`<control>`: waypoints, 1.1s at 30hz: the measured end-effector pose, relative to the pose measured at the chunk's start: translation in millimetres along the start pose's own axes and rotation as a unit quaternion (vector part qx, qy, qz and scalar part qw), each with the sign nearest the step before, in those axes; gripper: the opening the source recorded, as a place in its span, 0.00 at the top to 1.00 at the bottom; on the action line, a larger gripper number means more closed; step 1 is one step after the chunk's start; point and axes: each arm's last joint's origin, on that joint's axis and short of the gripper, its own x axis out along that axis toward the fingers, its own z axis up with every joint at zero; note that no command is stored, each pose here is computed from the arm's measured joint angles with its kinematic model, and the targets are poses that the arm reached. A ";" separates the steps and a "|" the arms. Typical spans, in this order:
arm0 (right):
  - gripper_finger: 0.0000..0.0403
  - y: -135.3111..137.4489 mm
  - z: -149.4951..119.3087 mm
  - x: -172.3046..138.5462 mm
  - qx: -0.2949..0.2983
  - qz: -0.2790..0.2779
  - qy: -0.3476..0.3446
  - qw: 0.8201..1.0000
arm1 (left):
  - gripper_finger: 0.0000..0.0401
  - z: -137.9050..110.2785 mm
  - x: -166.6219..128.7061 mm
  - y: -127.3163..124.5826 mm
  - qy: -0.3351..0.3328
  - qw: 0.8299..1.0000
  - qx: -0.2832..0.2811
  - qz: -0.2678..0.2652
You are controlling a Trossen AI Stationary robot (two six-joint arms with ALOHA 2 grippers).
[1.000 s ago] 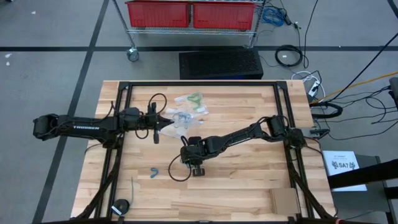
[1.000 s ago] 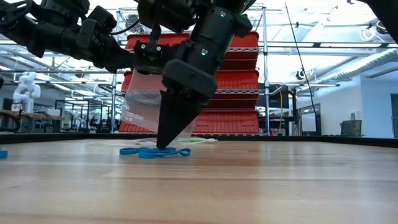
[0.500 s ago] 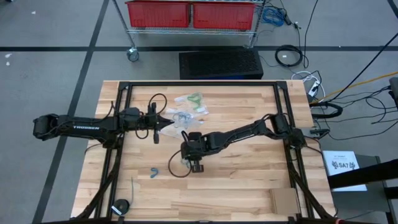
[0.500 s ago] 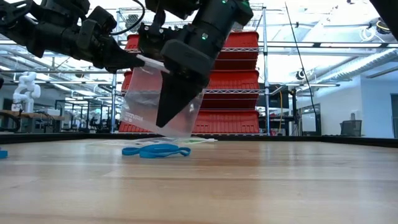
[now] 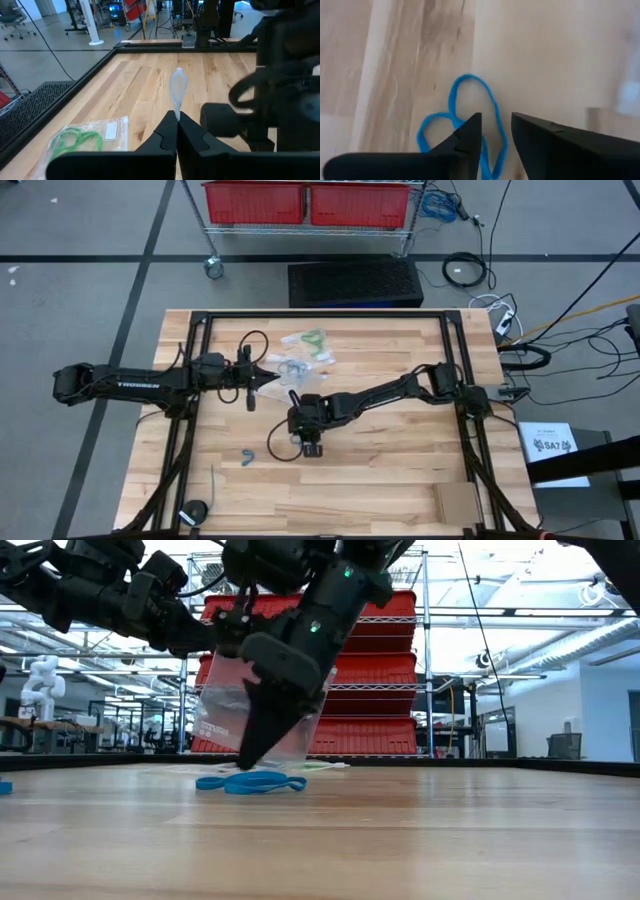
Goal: Sort rubber bands
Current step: Put the blue rubber bands into the transparent zip bag
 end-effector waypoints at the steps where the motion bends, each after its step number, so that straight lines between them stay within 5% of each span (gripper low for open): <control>1: 0.75 0.2 -1.6 3.9 0.000 0.004 0.004 1.000 | 1.00 0.0 0.0 0.0 0.000 1.000 0.000 0.000; 6: 0.81 -0.4 -3.9 13.2 -0.005 0.001 0.005 1.000 | 1.00 -0.2 0.0 0.0 0.001 1.000 0.000 0.000; 11: 0.98 -1.0 -3.0 10.7 -0.022 -0.025 0.002 0.999 | 1.00 0.1 0.0 0.0 -0.001 1.000 0.000 0.000; 22: 1.00 -1.8 31.8 -49.6 -0.028 -0.071 -0.075 0.994 | 1.00 -0.2 0.0 0.0 0.001 1.000 0.003 0.000; 28: 1.00 -5.2 49.0 -104.5 -0.026 -0.206 -0.104 0.973 | 1.00 -0.1 0.0 0.0 0.001 1.000 0.001 0.000; 33: 1.00 -7.6 50.5 -130.3 -0.028 -0.368 -0.109 0.923 | 1.00 -0.1 0.0 0.0 0.001 1.000 0.001 0.000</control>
